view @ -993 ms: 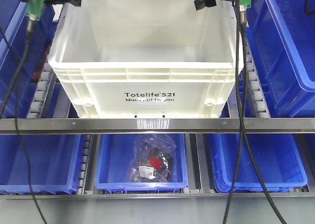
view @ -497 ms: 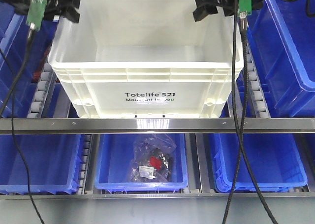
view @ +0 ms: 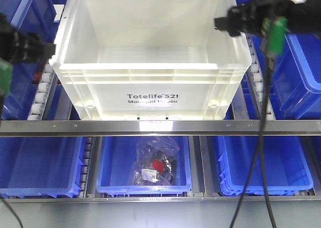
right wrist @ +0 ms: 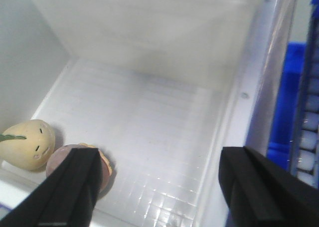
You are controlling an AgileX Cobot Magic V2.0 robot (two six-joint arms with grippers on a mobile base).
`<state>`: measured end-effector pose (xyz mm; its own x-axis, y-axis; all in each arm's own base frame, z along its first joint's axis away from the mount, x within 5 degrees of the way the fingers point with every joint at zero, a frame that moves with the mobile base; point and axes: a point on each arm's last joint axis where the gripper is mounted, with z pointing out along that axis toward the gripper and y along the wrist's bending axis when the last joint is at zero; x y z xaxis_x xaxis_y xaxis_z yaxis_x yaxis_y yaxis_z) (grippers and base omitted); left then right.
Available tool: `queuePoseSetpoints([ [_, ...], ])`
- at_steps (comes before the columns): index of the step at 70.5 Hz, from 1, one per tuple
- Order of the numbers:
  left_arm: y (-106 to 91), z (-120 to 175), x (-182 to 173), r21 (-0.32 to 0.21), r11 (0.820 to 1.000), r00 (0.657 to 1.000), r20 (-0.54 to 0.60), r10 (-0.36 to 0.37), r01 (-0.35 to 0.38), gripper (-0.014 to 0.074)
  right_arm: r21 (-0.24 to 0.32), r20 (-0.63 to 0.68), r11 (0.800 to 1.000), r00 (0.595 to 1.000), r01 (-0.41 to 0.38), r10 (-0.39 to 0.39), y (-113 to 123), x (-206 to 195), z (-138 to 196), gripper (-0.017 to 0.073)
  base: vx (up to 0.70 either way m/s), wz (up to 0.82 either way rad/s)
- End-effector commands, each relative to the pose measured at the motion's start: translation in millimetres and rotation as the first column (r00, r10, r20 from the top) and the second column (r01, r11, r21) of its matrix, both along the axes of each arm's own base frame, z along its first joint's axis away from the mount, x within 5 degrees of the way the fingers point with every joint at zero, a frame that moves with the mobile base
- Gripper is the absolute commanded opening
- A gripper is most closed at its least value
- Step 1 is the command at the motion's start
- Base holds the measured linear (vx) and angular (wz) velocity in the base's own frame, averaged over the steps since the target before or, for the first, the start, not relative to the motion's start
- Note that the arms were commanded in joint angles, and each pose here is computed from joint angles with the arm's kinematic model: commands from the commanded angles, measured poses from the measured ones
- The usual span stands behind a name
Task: Place moving items into box and shelve
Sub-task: 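Open both grippers and lift them off the crate rims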
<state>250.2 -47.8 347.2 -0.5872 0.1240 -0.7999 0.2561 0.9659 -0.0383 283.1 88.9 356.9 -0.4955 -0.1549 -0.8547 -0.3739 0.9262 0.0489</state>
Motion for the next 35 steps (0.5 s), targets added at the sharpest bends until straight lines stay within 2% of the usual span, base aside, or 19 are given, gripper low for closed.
queuePoseSetpoints([
  [1,3.5,15.1,-21.9,-0.024,1.0,0.983,0.181,0.014,-0.01,0.0503,0.043,0.207,0.998,0.977,0.04,-0.048,-11.4,-24.4,18.9,0.0533,0.0,0.0],
  [5,6.6,10.8,-36.4,-0.032,0.999,0.975,0.22,0.025,-0.019,0.0503,0.034,0.24,0.998,0.969,0.05,-0.057,-18.5,-44.8,7.4,0.0533,0.0,0.0],
  [16,15.6,-24.0,-84.5,-0.039,0.999,0.965,0.258,0.043,-0.034,0.0503,-0.001,0.324,0.998,0.944,0.063,-0.059,-36.2,-99.9,-22.6,0.0533,0.0,0.0],
  [28,22.8,-58.2,-138.4,-0.081,0.996,0.957,0.286,0.055,-0.033,0.0503,0.023,0.391,0.998,0.918,0.063,-0.067,-53.3,-162.6,-54.1,0.0533,0.0,0.0],
  [31,24.4,-64.6,-148.7,-0.097,0.995,0.948,0.313,0.062,-0.033,0.0503,0.03,0.41,0.998,0.909,0.063,-0.07,-56.4,-173.9,-61.6,0.0533,0.0,0.0],
  [35,27.5,-64.5,-157.4,-0.12,0.992,0.908,0.41,0.088,-0.042,0.0503,0.04,0.438,0.997,0.895,0.07,-0.081,-59.9,-184.2,-72.6,0.0533,0.0,0.0],
])
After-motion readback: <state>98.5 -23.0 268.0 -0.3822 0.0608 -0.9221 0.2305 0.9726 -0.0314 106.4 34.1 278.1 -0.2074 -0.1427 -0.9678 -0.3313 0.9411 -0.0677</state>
